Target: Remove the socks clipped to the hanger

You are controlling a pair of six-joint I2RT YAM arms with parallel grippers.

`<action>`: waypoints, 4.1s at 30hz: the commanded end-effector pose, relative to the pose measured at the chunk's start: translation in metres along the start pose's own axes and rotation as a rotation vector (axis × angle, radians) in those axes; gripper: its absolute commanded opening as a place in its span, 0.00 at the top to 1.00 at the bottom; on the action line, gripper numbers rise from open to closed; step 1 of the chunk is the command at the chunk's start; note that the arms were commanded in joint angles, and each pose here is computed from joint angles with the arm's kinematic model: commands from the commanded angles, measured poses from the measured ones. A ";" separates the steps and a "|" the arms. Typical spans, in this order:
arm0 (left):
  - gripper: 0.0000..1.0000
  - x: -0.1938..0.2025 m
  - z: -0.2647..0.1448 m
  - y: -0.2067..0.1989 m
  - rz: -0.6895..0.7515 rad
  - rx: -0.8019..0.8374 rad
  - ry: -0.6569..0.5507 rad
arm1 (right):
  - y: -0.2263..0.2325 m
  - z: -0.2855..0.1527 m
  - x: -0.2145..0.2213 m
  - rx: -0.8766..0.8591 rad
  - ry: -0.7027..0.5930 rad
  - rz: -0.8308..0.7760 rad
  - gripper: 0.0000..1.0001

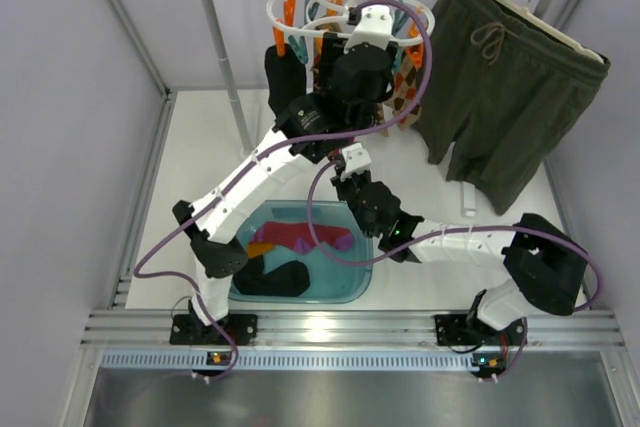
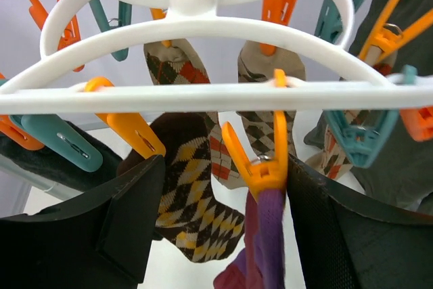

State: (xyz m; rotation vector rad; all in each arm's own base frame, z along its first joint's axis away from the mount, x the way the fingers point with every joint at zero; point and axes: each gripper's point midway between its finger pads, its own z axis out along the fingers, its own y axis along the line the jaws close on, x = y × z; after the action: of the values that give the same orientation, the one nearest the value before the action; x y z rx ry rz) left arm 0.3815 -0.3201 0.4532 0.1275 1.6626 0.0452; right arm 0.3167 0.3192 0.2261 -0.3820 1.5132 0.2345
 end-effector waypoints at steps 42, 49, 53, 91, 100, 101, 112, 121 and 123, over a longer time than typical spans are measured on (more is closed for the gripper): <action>0.01 -0.019 -0.071 0.043 -0.318 0.294 -0.021 | 0.070 -0.163 -0.060 -0.838 0.040 -0.052 1.00; 0.01 0.034 -0.103 0.100 -0.328 0.193 0.025 | 0.095 -0.159 -0.043 -0.909 0.107 -0.020 0.99; 0.02 0.060 -0.116 0.136 -0.300 0.093 0.048 | 0.117 -0.149 -0.013 -0.932 0.213 -0.004 0.93; 0.01 0.154 -0.069 0.074 -0.335 0.330 0.117 | -0.055 -0.029 -0.112 -0.303 0.052 0.213 0.01; 0.02 0.184 0.002 0.034 -0.331 0.556 -0.035 | -0.036 -0.105 -0.150 -0.564 -0.042 0.228 0.01; 0.01 0.191 0.012 0.027 -0.319 0.558 -0.026 | -0.036 -0.111 -0.150 -0.577 -0.044 0.227 0.01; 0.49 0.187 0.058 0.000 -0.322 0.549 -0.063 | -0.049 -0.132 -0.165 -0.550 -0.099 0.240 0.00; 1.00 0.180 0.028 -0.017 -0.261 0.289 -0.122 | -0.072 -0.105 -0.228 -0.394 -0.134 0.363 0.12; 1.00 0.181 0.022 -0.024 -0.226 0.266 -0.125 | -0.077 -0.101 -0.233 -0.365 -0.111 0.353 0.14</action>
State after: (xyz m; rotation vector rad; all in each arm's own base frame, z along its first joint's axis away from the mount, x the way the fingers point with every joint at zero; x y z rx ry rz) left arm 0.3865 -0.3260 0.2263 0.2476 1.6616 -0.4375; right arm 0.2361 0.2438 0.4249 -0.4722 1.4517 0.8283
